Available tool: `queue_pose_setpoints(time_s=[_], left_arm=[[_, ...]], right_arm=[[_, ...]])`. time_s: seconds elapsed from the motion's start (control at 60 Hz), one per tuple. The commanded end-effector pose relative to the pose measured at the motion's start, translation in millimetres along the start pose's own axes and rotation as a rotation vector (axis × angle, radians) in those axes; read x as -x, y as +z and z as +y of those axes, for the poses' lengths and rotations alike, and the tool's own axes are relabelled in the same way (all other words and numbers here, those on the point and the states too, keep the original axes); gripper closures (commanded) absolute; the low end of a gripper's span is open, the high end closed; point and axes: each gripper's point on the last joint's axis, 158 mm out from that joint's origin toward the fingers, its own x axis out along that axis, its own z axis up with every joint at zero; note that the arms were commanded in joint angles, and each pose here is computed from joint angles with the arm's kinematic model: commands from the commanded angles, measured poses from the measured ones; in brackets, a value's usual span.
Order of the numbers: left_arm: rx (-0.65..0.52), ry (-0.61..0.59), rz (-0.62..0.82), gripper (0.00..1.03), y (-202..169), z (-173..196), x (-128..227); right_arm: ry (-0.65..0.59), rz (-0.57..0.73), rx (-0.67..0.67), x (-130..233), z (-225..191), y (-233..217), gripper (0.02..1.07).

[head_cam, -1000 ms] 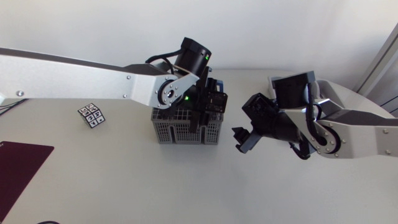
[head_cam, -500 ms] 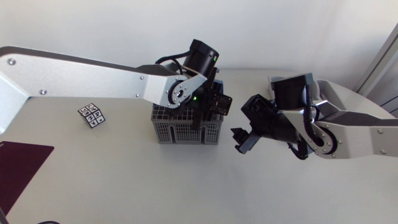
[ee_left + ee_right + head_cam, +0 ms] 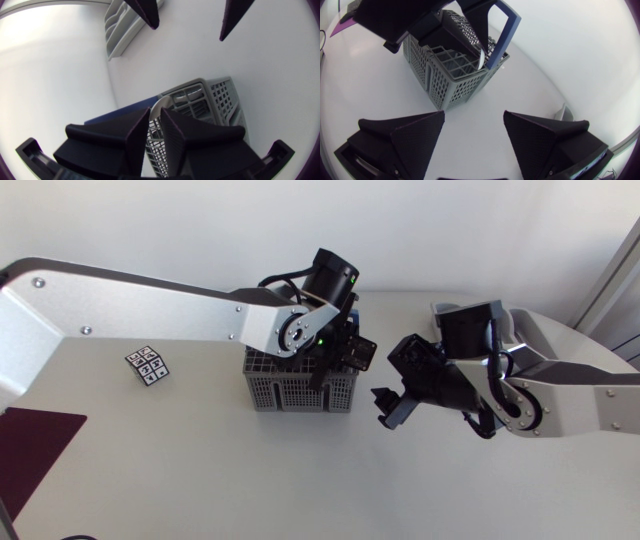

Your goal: Transfer all utensils from the basket to the drawer tray.

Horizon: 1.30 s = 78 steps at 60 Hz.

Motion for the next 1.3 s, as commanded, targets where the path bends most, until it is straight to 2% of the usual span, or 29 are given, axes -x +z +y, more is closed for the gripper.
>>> queue_pose_setpoints(time_s=[0.0,0.067,0.15,1.283], left_arm=[[-0.044,-0.010,0.009,0.93,1.4,-1.5,-8.9],[-0.046,-0.012,0.008,0.94,2.3,-2.2,-9.3],[-0.049,-0.013,0.009,1.00,1.4,-2.8,-9.9],[-0.060,0.062,0.001,1.00,10.9,40.9,53.1]], right_arm=[[0.009,0.021,0.011,-1.3,4.5,-12.5,0.22],[0.010,0.022,0.011,-1.6,4.8,-12.9,0.22],[0.009,0.025,0.011,-2.0,4.9,-13.8,0.22],[0.018,0.029,0.022,1.6,11.5,-18.5,0.22]])
